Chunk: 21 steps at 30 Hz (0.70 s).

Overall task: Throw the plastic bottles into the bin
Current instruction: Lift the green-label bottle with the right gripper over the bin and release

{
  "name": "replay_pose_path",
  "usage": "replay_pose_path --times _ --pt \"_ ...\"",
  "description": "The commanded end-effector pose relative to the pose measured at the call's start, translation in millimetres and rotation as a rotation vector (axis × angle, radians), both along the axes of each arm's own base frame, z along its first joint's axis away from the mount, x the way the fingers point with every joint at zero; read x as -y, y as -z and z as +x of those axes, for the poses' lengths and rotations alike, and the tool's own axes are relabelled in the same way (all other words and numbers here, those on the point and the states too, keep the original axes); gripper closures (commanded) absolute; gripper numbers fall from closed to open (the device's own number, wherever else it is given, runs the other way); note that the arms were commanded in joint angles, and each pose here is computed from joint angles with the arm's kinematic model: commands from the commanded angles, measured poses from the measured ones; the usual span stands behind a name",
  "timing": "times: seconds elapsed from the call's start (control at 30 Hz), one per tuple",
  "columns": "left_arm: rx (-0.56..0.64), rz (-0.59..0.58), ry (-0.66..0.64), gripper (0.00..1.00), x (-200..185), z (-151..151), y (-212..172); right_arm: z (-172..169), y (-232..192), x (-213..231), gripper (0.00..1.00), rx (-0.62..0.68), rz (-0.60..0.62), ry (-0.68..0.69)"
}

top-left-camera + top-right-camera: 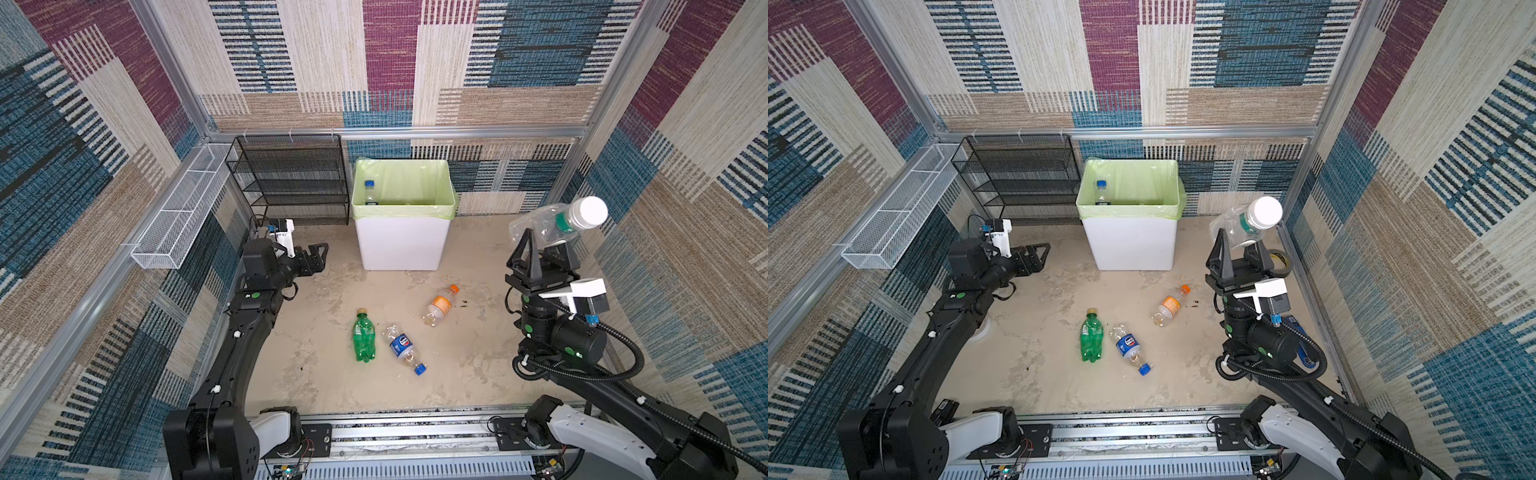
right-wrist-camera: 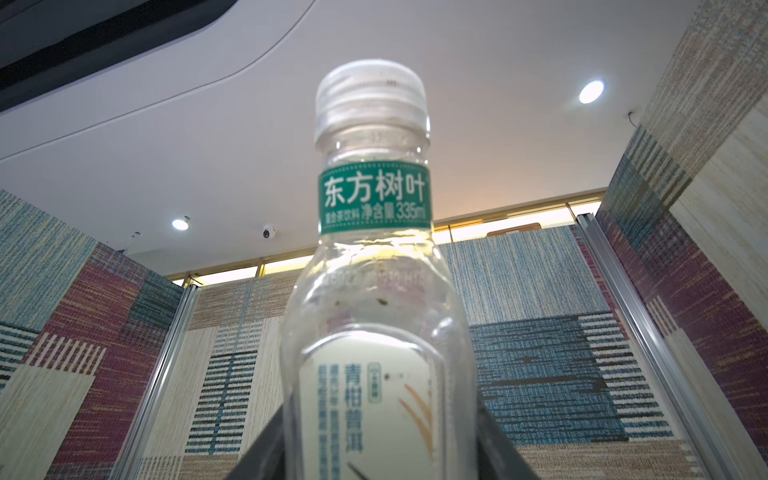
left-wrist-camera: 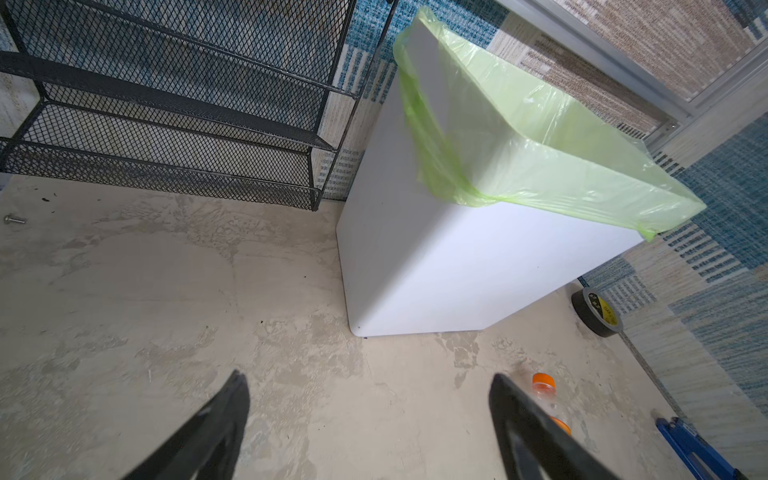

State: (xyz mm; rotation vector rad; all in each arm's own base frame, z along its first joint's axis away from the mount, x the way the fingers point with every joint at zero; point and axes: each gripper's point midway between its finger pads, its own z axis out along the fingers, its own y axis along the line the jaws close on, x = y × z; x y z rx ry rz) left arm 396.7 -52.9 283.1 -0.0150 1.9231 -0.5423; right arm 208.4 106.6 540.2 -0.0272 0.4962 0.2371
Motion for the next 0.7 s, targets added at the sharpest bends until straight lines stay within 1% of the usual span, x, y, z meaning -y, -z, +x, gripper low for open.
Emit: replay_pose_path --times 0.0,0.07,0.13,0.17,0.2,0.23,0.27,0.3,0.37,0.43,0.57,0.67 --pt "0.039 -0.004 0.019 0.09 3 1 -9 48 -17 -22 0.45 -0.123 -0.038 -0.023" --pt "0.042 -0.006 0.019 0.09 3 0 -11 110 -20 -47 0.44 -0.299 -0.091 -0.055" --pt "0.047 0.001 0.012 0.08 2 -1 -12 179 -10 -79 0.42 -0.507 -0.16 -0.11" --pt "0.047 0.003 0.013 0.08 2 -1 -12 206 -2 -96 0.38 -0.603 -0.218 -0.15" --pt "0.05 0.006 0.012 0.07 2 -2 -14 234 12 -113 0.32 -0.715 -0.266 -0.181" --pt "0.05 0.008 0.015 0.07 2 -2 -15 249 21 -123 0.22 -0.777 -0.289 -0.193" --pt "0.052 0.01 0.017 0.06 3 -4 -17 257 32 -133 0.08 -0.813 -0.324 -0.221" --pt "0.058 0.013 0.013 0.05 2 -4 -19 261 39 -138 0.01 -0.838 -0.331 -0.235" --pt "0.066 0.022 0.005 0.04 0 -6 -20 264 43 -136 0.01 -0.851 -0.324 -0.224" --pt "0.068 0.022 0.006 0.03 1 -6 -21 261 37 -126 0.01 -0.839 -0.295 -0.192" --pt "0.071 0.008 0.018 0.03 3 -6 -25 247 20 -98 0.01 -0.811 -0.244 -0.145" --pt "0.076 0.014 0.013 0.03 2 -8 -26 232 16 -74 0.01 -0.805 -0.2 -0.098"
